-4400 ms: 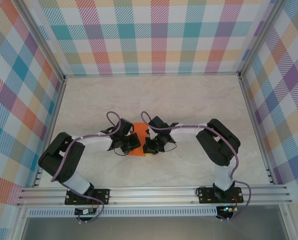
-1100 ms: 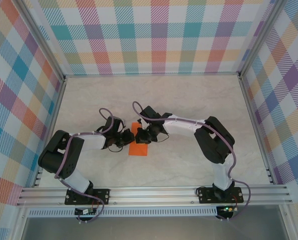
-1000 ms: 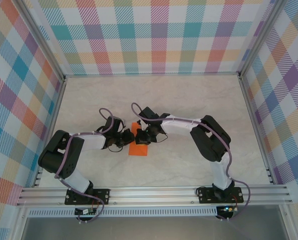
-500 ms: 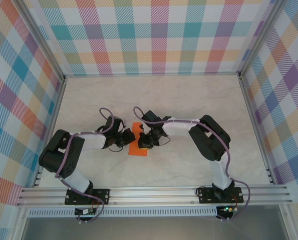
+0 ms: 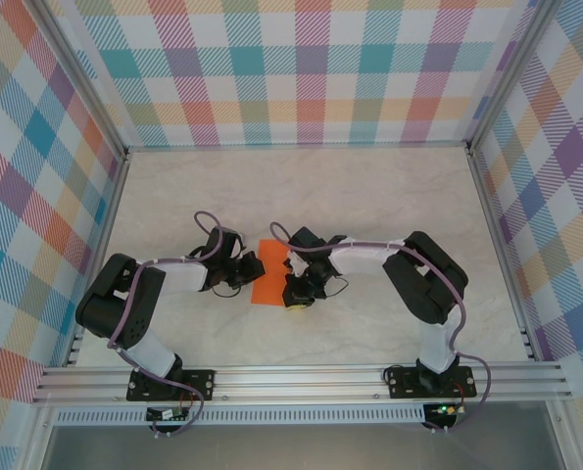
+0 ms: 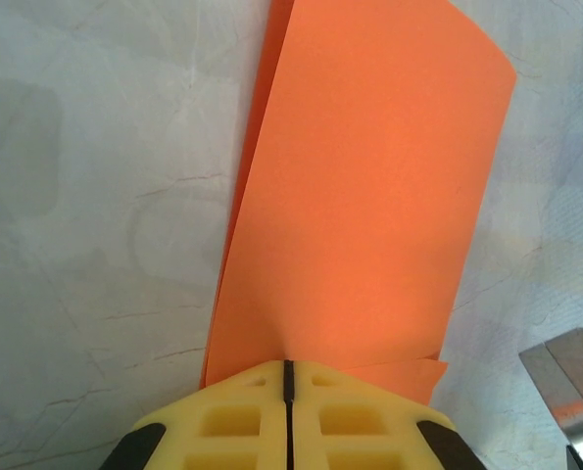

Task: Fold a paper plane with a square sheet of paper (pick it up from the middle)
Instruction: Fold the triangle a second time at the center of the table.

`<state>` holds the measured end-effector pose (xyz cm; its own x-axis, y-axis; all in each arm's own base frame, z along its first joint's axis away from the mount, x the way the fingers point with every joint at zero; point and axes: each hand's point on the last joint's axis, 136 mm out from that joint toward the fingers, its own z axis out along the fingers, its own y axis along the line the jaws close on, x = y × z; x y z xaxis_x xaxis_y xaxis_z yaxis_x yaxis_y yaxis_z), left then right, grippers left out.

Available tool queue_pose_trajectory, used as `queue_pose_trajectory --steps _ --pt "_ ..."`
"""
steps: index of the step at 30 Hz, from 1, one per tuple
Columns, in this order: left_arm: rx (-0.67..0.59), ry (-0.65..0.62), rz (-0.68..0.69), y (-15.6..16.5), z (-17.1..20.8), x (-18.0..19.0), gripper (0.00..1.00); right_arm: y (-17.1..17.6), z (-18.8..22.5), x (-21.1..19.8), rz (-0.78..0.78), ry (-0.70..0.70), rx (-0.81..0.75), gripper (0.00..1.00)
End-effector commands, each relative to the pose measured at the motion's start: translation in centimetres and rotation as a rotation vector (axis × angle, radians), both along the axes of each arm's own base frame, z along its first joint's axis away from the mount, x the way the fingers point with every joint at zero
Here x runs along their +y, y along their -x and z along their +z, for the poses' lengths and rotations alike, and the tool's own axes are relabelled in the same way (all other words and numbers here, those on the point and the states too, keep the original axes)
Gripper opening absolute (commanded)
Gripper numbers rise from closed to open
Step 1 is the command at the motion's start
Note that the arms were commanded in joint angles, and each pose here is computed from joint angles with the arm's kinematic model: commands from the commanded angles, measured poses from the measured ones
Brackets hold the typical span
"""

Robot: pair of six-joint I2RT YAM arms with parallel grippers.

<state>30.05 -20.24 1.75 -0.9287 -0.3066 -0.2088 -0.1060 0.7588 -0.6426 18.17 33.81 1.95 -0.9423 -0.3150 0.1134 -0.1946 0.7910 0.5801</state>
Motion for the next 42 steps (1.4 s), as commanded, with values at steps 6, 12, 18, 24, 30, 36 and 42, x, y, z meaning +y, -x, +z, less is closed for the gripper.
queue_pose_trajectory --steps 6,12,18,24,30,36,42 --pt "0.001 0.038 0.027 0.0 2.6 -0.5 0.20 -4.0 5.3 0.5 -0.052 -0.030 -0.259 0.12" --pt "-0.046 0.081 0.092 0.2 5.6 0.0 0.38 -8.0 4.9 1.8 -0.115 -0.014 -0.320 0.16" --pt "-0.014 0.098 0.152 1.7 4.8 0.8 0.42 -9.3 3.4 2.8 -0.107 -0.005 -0.294 0.20" --pt "0.027 0.137 0.144 2.5 3.4 -0.1 0.44 -9.9 1.7 1.8 -0.133 0.032 -0.277 0.20" --pt "0.054 0.157 0.119 2.5 2.2 -1.3 0.44 -9.8 0.2 1.1 -0.163 0.036 -0.233 0.21" --pt "0.058 0.150 0.106 2.1 1.7 -1.7 0.44 -9.5 -0.9 0.8 -0.180 0.024 -0.191 0.20" --pt "0.046 0.169 0.084 1.7 1.8 -2.3 0.38 -9.4 -1.2 0.6 -0.185 0.023 -0.181 0.20"
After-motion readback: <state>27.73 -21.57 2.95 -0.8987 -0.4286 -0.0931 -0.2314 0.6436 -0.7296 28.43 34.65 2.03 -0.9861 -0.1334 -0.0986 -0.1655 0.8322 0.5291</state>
